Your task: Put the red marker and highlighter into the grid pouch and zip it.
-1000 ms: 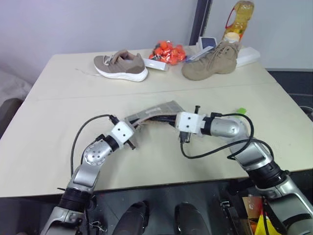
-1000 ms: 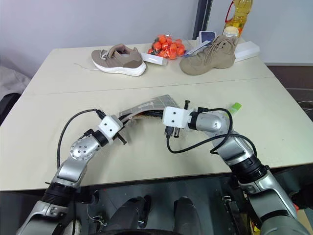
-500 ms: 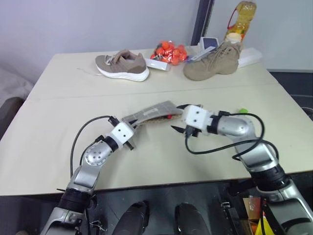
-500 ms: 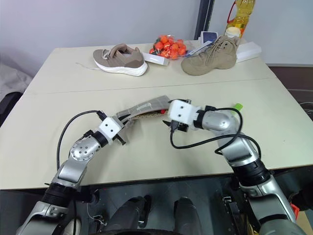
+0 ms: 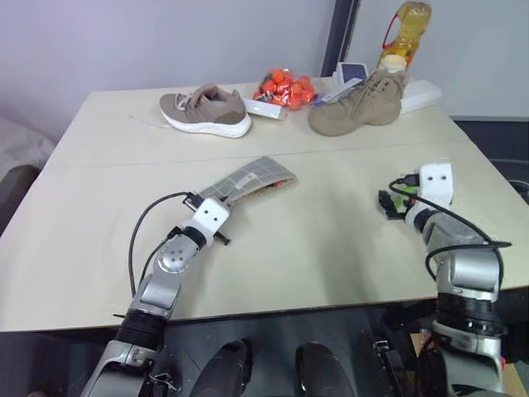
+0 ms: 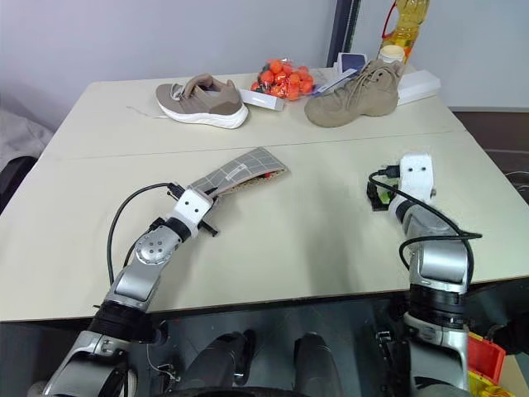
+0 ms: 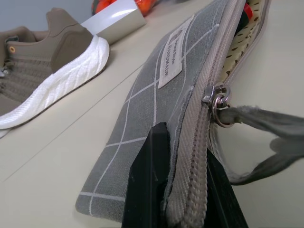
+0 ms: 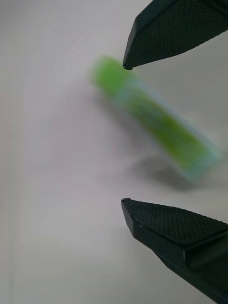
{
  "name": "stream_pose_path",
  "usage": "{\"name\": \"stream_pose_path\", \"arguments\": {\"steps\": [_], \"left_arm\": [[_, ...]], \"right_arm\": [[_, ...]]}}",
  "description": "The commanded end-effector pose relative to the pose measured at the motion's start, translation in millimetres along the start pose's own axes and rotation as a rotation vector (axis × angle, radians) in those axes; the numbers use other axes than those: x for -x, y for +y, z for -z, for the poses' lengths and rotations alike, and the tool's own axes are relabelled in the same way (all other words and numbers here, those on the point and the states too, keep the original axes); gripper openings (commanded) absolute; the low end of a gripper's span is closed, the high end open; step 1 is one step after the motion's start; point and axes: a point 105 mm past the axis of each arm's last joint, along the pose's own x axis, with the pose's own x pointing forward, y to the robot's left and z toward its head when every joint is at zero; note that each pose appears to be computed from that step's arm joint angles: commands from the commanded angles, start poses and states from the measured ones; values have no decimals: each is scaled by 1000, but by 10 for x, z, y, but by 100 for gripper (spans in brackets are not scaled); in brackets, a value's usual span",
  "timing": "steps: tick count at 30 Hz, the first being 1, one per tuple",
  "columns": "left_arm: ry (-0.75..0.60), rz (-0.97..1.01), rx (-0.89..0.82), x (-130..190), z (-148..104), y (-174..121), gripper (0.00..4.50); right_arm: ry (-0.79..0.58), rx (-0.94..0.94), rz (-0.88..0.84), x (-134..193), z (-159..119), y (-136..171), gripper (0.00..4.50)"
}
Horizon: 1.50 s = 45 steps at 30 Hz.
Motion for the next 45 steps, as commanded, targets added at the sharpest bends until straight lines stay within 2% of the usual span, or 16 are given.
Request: {"name": "stream_pose_path", "arguments": {"steps": [1,3,6,11,12,15,19,22,26,41,45], "left_arm": [[-44,-2,-9,-35,-108,10,0],[-48,1,-9,-39,-116,2,0],[-49,1,-7,-38,-119,-3,0],[-45,-13,-5,2,-102,19,0],[-44,-17,-4,7,-100,27,0],[-45,-46,20,23,-105,92,0],[-57,-83,67,25,-130,180,0],[-71,-90,87,21,-154,203,0],[-81,-93,94,14,-173,216,0],[-130,-73,121,9,-274,174,0],[-153,-44,112,18,-325,135,0]], "right_arm": [[5,-88,35,34,-4,3,448],[39,-125,66,16,89,-4,448],[46,-167,70,-5,130,17,367],[-4,-133,48,-50,-14,78,106],[-15,-120,43,-55,-43,84,80],[-116,57,-68,-33,-295,308,81],[-307,411,-395,210,-562,938,81],[-360,567,-586,412,-519,1228,81],[-350,631,-712,544,-392,1398,81],[-300,671,-731,496,-269,1448,81],[-303,750,-734,499,-267,1461,81]]}}
